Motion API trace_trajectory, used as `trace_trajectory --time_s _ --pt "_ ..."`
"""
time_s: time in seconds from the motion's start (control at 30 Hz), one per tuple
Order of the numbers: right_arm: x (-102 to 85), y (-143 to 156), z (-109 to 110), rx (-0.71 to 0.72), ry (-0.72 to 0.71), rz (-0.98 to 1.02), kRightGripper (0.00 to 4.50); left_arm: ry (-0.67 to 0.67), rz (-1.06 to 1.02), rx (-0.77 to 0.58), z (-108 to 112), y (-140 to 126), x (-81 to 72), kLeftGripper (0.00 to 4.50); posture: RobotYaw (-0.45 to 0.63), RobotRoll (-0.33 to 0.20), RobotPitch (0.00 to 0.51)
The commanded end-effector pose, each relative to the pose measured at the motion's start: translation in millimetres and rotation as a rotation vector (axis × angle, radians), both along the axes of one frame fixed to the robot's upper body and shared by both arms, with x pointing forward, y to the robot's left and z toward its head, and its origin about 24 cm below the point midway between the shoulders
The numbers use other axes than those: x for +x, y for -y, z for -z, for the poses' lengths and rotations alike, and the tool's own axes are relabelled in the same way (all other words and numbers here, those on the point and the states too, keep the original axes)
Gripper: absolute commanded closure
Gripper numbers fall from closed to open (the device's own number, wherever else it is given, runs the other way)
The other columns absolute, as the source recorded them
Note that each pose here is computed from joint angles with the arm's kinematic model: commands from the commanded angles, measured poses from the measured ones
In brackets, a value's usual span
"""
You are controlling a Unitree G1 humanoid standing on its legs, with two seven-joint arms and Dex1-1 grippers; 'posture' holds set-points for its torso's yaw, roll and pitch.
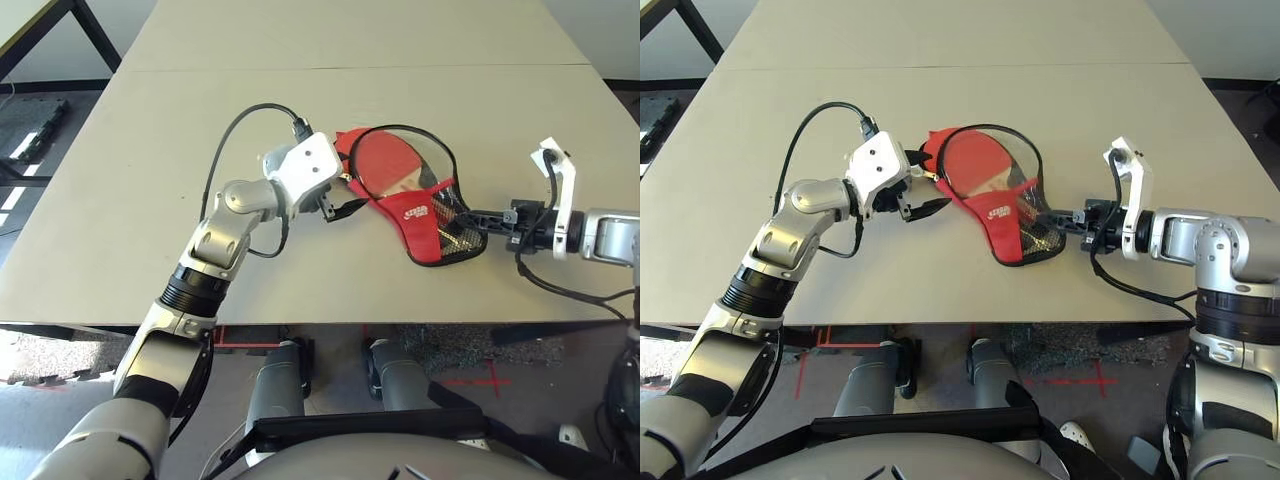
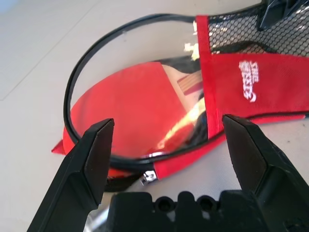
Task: Store the ping-pong paddle in its case and zip it.
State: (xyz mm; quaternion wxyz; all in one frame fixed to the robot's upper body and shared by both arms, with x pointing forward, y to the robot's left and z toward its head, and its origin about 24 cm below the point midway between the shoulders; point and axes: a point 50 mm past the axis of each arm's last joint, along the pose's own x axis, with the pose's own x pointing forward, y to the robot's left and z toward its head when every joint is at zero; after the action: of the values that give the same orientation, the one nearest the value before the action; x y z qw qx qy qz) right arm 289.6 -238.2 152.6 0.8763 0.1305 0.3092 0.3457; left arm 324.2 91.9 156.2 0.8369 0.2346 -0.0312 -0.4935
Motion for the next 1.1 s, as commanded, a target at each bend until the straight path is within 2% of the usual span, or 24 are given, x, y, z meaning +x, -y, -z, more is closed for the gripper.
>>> trace_trajectory --time_s 0.03,0.17,0.2,0.23,0.43,0.6,0.97,1.1 --pt "12.6 2 -1 -0.039 0.019 -0.005 4.48 -0.013 0.010 0.025 7 1 -1.3 0.00 -0.03 0.000 0.193" --pt "27.8 3 -2 -0.075 0.035 -0.017 4.48 -0.014 0.008 0.029 8 1 -3.3 0.00 -0.02 0.000 0.195" --pt "31.5 4 -2 -0.085 0.038 -0.022 4.00 -0.015 0.007 0.030 9 1 -3.7 0.00 -0.02 0.000 0.195" --pt "35.3 6 -2 -0.090 0.038 -0.023 3.81 -0.016 0.006 0.031 9 1 -4.0 0.00 -0.02 0.000 0.195" --pt "48.3 9 -2 -0.102 0.036 -0.055 1.71 -0.018 0.006 0.034 10 1 -6.6 0.00 0.00 0.000 0.205" --pt "53.8 5 8 -0.091 -0.002 -0.085 0.01 -0.021 0.007 0.038 11 0 -7.6 0.00 0.00 0.000 0.206" --pt "49.0 -10 31 -0.044 -0.110 -0.142 0.01 -0.023 0.010 0.043 11 0 -9.0 0.00 0.00 0.000 0.212" --pt "46.4 -10 36 -0.039 -0.139 -0.133 0.95 -0.024 0.012 0.045 11 1 -8.8 0.00 0.00 0.000 0.215"
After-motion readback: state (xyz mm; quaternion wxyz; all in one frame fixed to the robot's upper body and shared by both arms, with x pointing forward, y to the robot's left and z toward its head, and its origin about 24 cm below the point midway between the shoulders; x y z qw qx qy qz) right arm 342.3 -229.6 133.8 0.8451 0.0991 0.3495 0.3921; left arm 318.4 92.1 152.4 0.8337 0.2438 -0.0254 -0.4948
